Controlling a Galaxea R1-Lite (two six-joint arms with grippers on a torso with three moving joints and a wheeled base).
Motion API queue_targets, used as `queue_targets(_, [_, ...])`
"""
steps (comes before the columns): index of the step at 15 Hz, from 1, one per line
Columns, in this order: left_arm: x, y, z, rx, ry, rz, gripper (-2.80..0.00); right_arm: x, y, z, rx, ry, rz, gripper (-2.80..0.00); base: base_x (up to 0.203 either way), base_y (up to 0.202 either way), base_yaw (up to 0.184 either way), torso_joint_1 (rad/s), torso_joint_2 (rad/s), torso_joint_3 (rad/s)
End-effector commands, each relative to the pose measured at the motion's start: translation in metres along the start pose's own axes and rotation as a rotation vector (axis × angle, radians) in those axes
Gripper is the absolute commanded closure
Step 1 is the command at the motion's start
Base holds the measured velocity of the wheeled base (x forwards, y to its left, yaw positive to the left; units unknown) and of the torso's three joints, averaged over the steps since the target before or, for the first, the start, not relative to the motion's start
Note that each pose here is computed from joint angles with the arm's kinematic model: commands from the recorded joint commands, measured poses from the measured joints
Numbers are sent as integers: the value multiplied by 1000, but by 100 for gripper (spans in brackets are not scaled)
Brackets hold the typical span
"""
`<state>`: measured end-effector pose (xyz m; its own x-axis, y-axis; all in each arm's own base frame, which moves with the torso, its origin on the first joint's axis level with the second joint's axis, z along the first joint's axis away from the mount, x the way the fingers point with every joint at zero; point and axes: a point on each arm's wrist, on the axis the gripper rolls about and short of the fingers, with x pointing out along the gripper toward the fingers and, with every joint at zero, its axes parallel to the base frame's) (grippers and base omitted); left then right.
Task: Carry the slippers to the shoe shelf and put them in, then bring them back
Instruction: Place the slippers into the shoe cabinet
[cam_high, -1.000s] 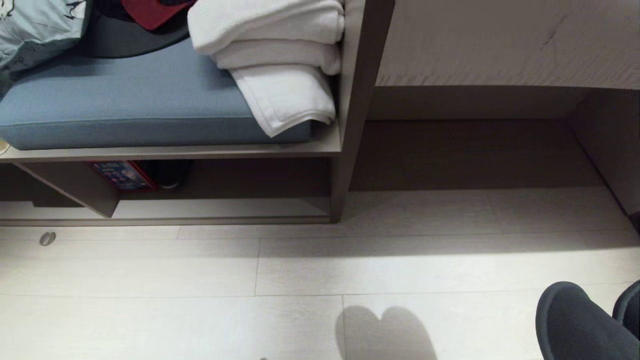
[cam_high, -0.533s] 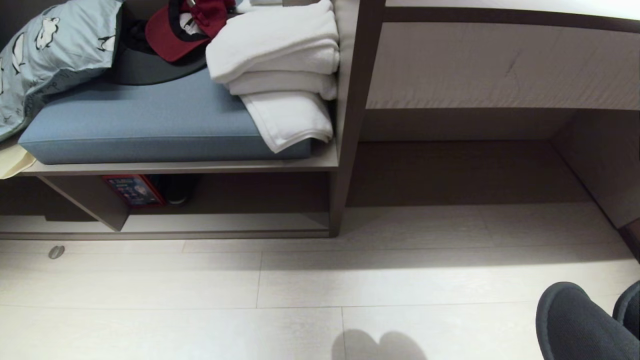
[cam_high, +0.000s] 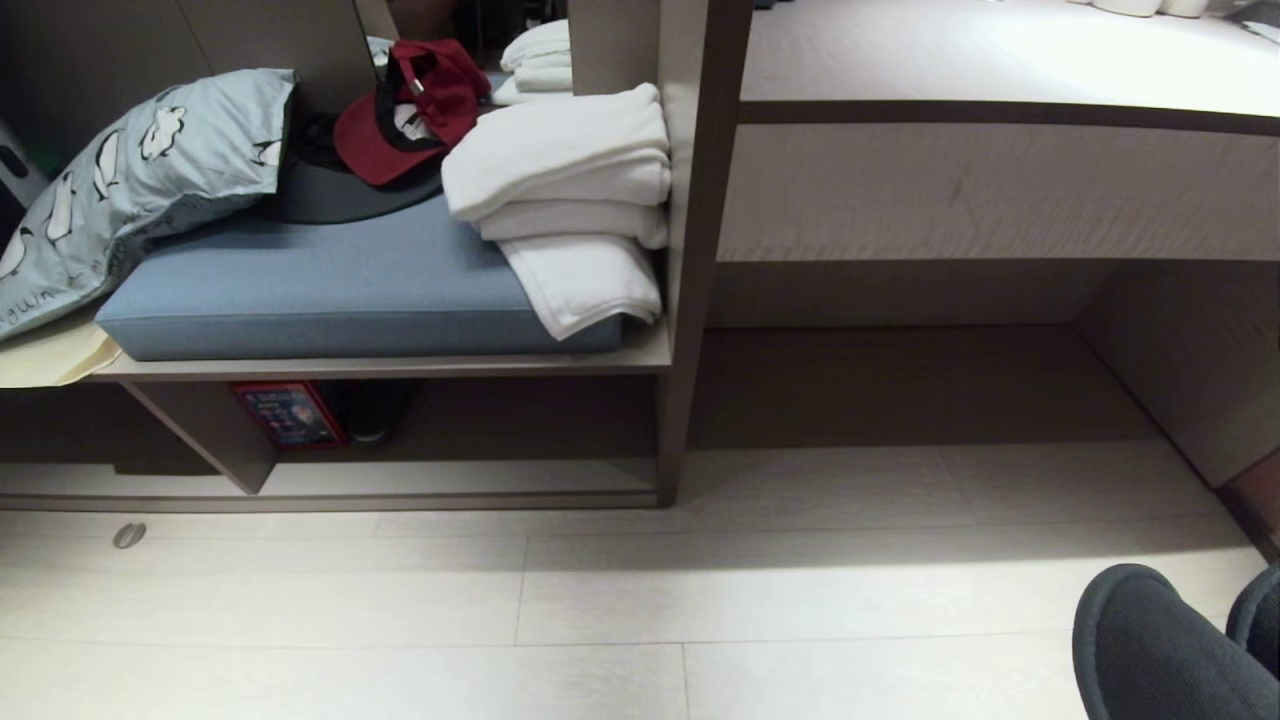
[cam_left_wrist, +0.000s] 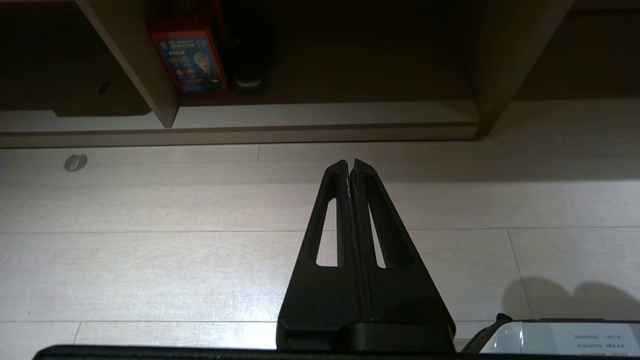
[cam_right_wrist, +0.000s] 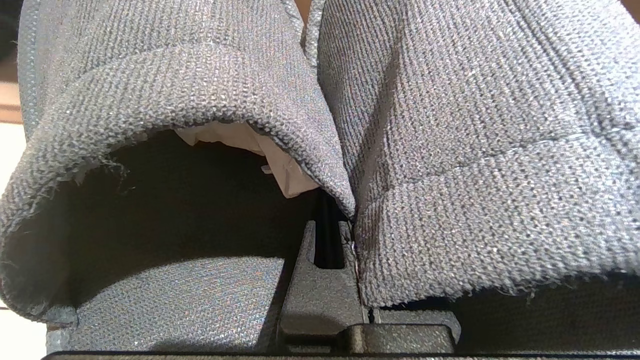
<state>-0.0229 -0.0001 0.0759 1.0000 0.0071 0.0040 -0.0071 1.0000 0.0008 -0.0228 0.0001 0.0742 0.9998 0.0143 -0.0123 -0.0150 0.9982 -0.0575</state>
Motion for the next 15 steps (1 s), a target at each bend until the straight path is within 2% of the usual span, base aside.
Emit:
queue_targets(1, [0, 0, 0, 1, 0, 1, 0, 0, 0, 0, -1, 1, 1, 0, 0, 0, 0, -2, 5, 203])
queue_targets(15, [0, 0, 0, -1, -1, 1, 0, 0, 0, 0, -1, 1, 1, 0, 0, 0, 0, 3, 2, 204])
